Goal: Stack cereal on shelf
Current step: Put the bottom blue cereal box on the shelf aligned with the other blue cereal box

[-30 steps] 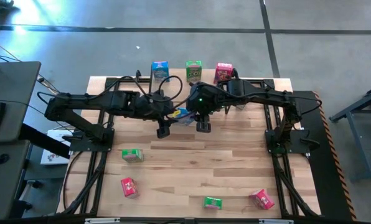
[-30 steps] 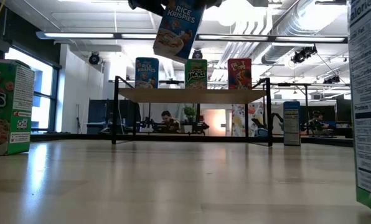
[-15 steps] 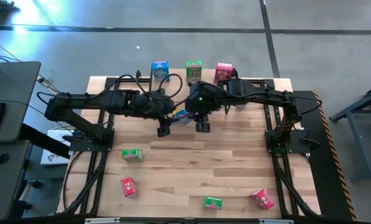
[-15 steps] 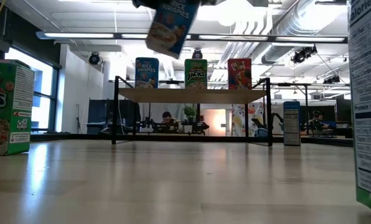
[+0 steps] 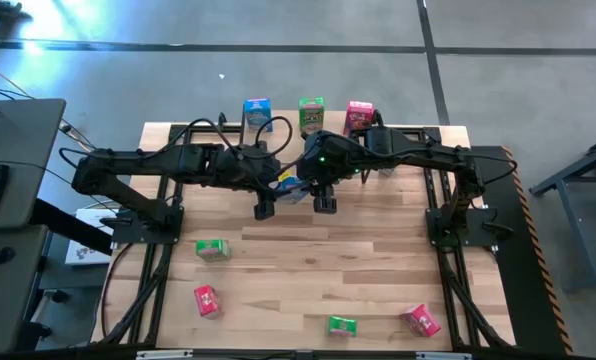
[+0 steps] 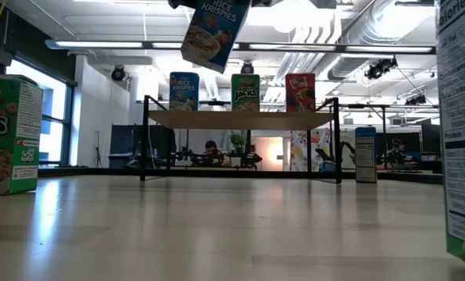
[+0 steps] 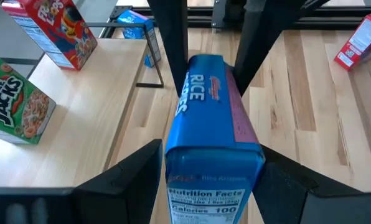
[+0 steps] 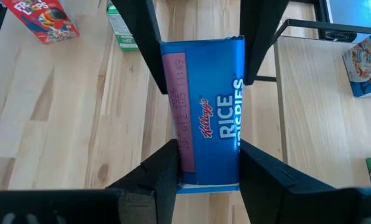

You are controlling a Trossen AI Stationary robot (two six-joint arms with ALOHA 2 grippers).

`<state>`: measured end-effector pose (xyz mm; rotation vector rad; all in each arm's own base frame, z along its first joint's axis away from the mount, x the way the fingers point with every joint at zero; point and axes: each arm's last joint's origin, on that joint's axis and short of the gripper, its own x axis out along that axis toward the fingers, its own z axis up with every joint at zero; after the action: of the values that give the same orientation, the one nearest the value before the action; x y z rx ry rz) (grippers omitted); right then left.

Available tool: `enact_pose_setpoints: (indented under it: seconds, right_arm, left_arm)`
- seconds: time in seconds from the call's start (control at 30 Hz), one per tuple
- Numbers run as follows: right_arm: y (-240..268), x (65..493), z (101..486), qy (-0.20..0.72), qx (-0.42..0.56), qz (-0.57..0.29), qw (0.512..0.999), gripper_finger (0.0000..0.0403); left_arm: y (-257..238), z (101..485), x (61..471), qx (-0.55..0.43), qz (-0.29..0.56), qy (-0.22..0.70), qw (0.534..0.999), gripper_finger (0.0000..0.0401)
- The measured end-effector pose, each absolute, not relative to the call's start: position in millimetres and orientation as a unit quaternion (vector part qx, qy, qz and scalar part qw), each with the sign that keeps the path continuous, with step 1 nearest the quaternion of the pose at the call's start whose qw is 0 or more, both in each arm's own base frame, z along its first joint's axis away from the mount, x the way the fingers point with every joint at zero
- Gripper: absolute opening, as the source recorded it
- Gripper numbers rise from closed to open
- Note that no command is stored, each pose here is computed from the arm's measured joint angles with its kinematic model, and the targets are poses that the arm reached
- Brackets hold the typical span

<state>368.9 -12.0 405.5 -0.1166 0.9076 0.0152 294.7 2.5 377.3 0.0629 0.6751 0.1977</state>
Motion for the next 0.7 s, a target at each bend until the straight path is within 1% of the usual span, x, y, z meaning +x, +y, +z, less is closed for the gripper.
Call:
enact_pose_setpoints:
  seconds: [0.3, 0.57, 0.7]
  right_arm:
    - [-12.0, 368.9, 405.5, 0.438, -0.056, 0.007, 0.897, 0.0138]
    - [-12.2, 368.9, 405.4, 0.438, -0.057, 0.005, 0.897, 0.0138]
    - [-12.2, 368.9, 405.4, 0.438, -0.058, 0.006, 0.897, 0.0138]
  left_arm:
    - [2.4, 376.6, 294.2, 0.031, 0.096, 0.335, 0.937, 0.021]
    - [2.4, 376.7, 294.3, 0.043, 0.091, 0.336, 0.937, 0.0157]
    - [2.4, 376.7, 294.3, 0.041, 0.092, 0.335, 0.937, 0.0153]
